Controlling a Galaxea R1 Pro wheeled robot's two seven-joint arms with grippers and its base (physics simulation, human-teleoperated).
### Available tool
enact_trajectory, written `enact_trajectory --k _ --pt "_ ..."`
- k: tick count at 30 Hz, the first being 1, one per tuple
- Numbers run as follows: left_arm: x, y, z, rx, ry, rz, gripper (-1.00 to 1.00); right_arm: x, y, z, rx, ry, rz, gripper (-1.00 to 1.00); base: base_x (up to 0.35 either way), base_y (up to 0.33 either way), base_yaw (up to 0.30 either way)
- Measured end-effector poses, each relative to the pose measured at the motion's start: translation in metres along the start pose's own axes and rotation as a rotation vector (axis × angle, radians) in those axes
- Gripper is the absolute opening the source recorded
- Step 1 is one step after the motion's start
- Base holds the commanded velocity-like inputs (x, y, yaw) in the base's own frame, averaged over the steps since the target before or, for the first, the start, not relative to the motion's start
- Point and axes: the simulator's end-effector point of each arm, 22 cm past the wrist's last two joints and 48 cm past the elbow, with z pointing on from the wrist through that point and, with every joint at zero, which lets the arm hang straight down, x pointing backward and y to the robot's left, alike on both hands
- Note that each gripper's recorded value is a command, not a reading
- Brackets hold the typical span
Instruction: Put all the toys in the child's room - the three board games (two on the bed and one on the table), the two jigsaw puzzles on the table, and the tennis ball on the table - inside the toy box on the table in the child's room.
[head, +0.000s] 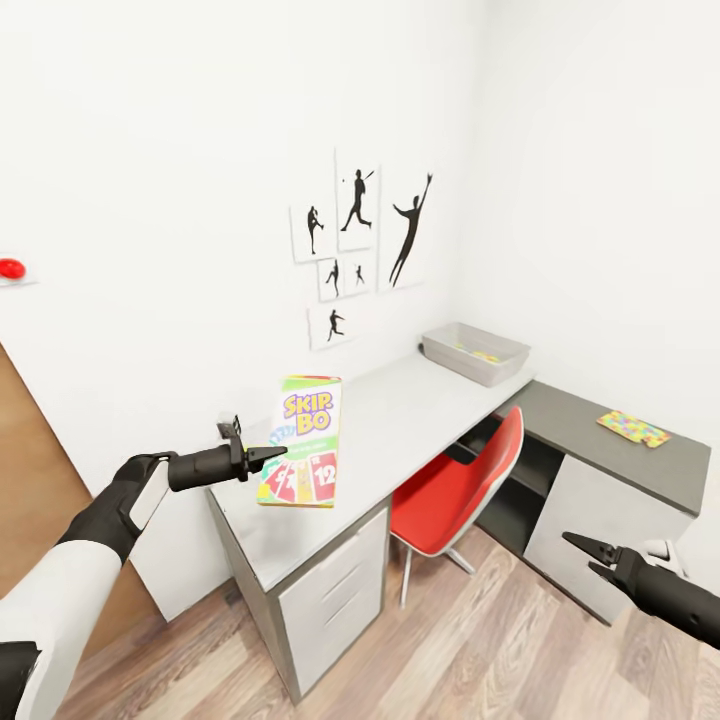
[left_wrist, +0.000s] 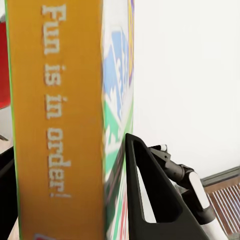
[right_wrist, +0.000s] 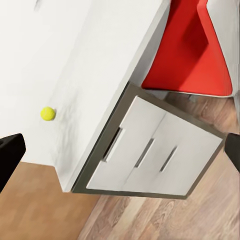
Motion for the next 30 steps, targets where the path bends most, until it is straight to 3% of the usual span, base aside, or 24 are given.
enact_trajectory --k 7,20,30 --pt "-0.0003 -0.0001 -0.0008 -0.001 -0.001 0.002 -1.0 -0.0001 0.0007 0.0 -0.002 -0.002 0.0 1.0 0.19 -0.244 -0.034" --pt "-0.0016 -0.0047 -0.0011 0.001 -0.002 0.01 -1.0 -0.0011 0.0031 -0.0016 -0.007 -0.005 -0.001 1.0 0.229 -0.217 -0.233" --pt "-0.0012 -0.0055 -0.0001 0.003 -0.002 0.011 -1.0 -0.0014 0.0041 -0.0018 -0.008 -0.006 -0.004 1.0 0.304 -0.035 -0.024"
